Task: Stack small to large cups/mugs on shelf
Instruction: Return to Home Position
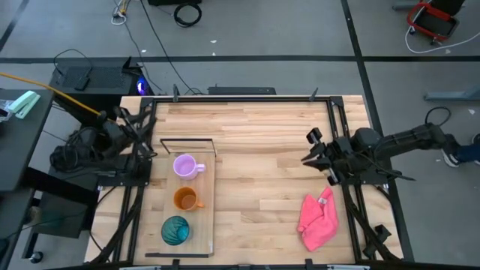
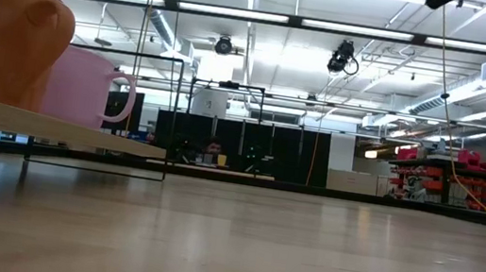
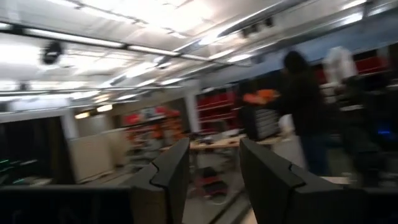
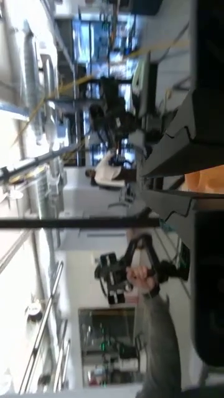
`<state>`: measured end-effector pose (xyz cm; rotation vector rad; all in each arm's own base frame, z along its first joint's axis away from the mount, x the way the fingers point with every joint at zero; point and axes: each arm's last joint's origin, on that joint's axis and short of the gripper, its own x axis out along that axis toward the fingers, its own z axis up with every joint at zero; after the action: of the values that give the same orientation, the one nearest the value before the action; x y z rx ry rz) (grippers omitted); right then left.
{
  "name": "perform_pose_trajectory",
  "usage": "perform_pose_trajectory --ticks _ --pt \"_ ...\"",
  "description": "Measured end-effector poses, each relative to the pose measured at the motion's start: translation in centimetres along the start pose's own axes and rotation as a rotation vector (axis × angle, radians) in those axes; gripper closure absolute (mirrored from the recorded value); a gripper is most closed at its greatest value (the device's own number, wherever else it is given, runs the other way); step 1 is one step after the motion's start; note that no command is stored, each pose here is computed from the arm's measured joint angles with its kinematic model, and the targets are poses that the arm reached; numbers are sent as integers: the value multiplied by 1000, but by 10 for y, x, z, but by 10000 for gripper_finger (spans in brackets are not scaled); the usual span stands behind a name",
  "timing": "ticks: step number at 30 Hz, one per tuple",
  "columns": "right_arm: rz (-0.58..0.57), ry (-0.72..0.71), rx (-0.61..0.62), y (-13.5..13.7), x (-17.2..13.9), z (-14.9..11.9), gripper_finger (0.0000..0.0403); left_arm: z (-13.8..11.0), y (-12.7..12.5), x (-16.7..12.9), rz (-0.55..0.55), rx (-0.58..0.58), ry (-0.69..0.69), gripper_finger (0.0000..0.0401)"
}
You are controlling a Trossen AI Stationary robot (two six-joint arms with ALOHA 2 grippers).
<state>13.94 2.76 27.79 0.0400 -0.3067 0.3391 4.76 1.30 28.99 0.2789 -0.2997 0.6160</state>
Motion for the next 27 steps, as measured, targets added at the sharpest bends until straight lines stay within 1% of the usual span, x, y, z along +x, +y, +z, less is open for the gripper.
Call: perform_pose_trajectory --ticks 8,12,14,21,24,25,27 --pt "-121 -36 -49 -17 -9 8 352 -1 8 2 158 81 27 263" --pt "-178 -85 -108 -22 -19 17 352 1 13 2 253 133 24 259" --pt "-209 -99 -135 -24 -24 21 352 2 16 2 310 141 21 256" --pt "-313 -89 -167 -30 -39 25 352 2 22 1 439 200 40 250" --pt "-353 -104 -182 -31 -45 29 352 7 26 0 493 191 1 252" --pt "-364 -113 -190 -31 -47 30 352 9 26 -1 493 174 -31 253" --pt "-378 -131 -198 -31 -50 33 352 12 26 0 447 122 -96 256"
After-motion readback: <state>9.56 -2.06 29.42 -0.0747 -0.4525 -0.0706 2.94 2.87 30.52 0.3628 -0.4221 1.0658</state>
